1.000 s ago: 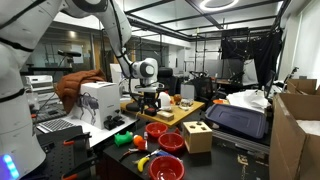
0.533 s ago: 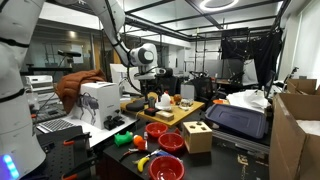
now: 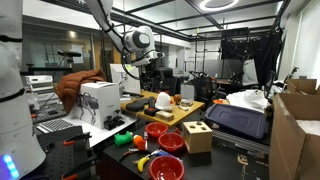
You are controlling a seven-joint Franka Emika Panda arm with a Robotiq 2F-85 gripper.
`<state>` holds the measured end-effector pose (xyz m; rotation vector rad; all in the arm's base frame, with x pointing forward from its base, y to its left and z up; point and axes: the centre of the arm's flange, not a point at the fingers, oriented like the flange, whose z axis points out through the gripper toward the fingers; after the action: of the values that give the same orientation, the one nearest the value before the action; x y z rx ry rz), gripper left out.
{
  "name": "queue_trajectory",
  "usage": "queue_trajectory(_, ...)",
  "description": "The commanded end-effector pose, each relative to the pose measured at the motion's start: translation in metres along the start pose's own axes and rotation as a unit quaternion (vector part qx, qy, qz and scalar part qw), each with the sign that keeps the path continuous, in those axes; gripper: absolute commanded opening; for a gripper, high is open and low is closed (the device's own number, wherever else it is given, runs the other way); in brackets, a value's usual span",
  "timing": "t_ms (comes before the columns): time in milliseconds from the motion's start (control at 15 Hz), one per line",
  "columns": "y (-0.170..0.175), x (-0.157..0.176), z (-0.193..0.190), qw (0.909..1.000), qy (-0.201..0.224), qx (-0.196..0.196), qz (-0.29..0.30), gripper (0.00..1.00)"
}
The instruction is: Remove the red block out of the bowl
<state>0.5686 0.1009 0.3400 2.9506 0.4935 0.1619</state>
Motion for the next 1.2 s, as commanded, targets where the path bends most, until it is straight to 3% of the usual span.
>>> queue_trajectory(0, 0.002, -0.028, -0.045, 0.9995, 0.011, -0.003, 0.029, 1.00)
queue_trajectory(467, 0.020, -0.044, -0.100, 0.9981, 0.006, 0.023, 0.057, 1.00)
queue_trajectory(1133, 0.050, -0.056, -0.133, 0.9925, 0.007, 0.045, 0.113, 1.00)
